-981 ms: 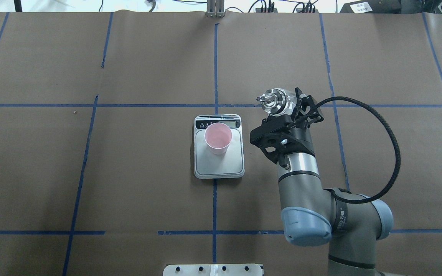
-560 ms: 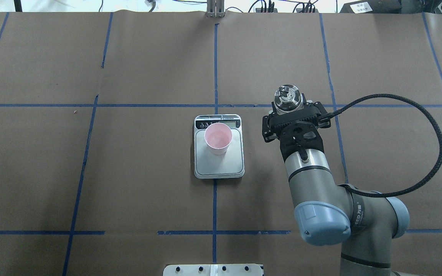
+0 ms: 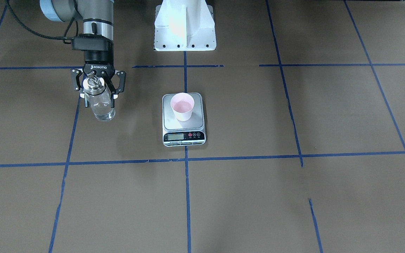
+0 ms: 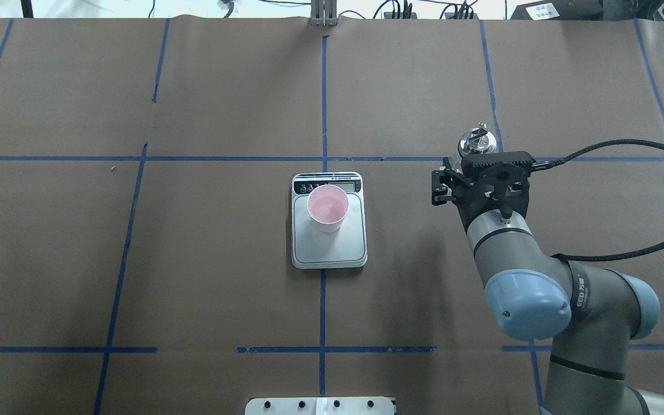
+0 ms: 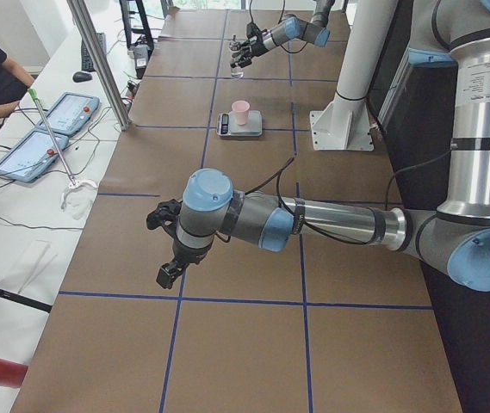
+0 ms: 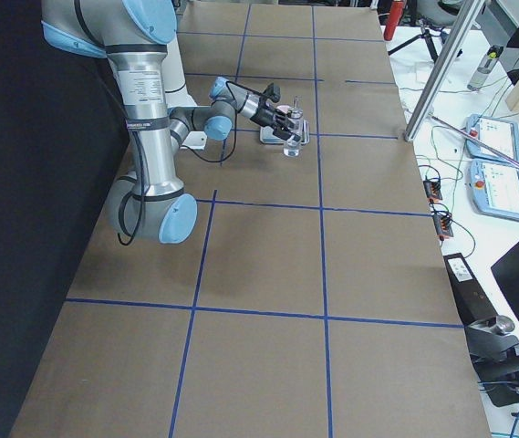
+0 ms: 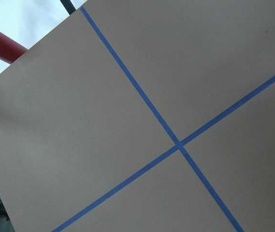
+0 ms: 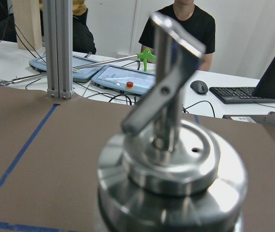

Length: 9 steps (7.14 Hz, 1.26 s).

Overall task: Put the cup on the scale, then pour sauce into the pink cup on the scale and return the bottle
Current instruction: 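Tilt the bottle upright and carry it back with the right gripper, then lower the bottle to its original spot with the right gripper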

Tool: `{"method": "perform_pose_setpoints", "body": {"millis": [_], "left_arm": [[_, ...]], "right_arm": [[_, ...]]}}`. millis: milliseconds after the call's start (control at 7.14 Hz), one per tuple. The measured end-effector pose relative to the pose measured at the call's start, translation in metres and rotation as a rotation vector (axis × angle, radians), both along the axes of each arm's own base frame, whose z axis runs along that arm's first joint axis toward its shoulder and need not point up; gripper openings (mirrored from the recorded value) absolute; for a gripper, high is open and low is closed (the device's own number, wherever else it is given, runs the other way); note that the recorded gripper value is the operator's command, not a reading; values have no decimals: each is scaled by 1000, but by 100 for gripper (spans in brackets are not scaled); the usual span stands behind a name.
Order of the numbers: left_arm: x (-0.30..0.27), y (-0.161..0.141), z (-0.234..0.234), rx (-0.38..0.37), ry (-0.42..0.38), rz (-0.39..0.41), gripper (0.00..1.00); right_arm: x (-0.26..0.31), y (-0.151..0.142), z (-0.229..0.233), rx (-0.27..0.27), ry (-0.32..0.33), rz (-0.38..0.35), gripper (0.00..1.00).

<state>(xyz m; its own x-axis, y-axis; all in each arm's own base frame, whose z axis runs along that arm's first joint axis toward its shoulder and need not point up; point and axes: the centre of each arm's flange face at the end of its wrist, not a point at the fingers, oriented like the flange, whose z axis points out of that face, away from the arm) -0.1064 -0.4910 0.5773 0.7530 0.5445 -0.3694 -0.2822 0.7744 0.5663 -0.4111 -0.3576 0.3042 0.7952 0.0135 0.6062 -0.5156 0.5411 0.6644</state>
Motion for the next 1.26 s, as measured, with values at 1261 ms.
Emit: {"method": "perform_pose_setpoints", "body": {"millis": [1261], "left_arm": [[-3,2,-11,22,-26,-12,100]], "right_arm": [[46,0,124,-65,-86,6,0]]}}
